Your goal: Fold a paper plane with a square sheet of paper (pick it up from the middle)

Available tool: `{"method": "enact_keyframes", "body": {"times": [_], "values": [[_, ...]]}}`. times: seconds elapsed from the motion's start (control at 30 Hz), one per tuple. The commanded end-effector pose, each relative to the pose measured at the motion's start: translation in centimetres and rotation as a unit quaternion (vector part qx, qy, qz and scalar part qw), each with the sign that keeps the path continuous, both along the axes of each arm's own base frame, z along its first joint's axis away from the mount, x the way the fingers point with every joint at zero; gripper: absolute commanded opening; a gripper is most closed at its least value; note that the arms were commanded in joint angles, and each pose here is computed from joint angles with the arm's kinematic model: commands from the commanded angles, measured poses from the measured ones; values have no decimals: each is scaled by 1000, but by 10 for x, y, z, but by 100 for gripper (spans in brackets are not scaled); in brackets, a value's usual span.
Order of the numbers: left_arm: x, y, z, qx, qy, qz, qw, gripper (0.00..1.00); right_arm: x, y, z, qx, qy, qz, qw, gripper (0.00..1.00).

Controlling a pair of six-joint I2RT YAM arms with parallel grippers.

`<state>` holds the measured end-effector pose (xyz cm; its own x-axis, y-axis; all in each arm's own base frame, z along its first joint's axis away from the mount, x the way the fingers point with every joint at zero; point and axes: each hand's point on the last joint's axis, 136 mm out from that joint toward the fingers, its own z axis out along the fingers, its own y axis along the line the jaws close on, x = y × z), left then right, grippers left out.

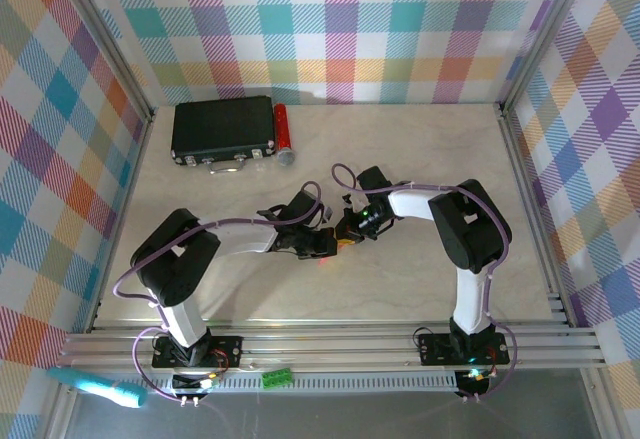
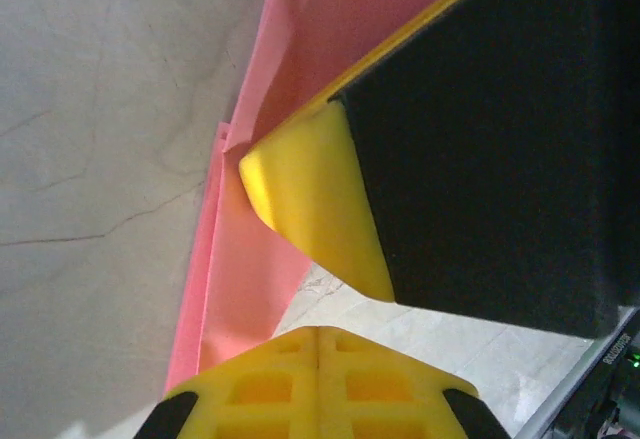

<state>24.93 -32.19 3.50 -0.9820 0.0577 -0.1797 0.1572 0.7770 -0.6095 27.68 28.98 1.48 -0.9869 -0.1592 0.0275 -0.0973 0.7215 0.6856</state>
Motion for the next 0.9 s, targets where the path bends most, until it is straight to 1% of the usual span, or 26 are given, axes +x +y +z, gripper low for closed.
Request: {"method": "enact_keyframes", "body": {"times": [0.0, 0.23, 0.37, 0.57, 0.77, 0.87], "values": [[10, -11, 5, -10, -15, 7, 1000, 0, -16, -23, -41, -70, 31, -9, 997, 6], [6, -4, -16, 17, -1, 5, 1000, 0, -17, -25, -42, -74, 33, -10, 997, 6], [-1, 7, -31, 34, 14, 7, 999, 0, -19, -29, -44, -82, 37, -10, 996, 6], [-32, 28, -51, 40, 61, 8, 997, 0, -23, -38, -50, -106, 51, -6, 993, 5], [-61, 51, -57, 47, 97, 4, 994, 0, -24, -43, -53, -116, 56, -3, 992, 5], [-77, 66, -59, 62, 107, 3, 992, 0, -24, -42, -52, -113, 55, -2, 992, 6]]}}
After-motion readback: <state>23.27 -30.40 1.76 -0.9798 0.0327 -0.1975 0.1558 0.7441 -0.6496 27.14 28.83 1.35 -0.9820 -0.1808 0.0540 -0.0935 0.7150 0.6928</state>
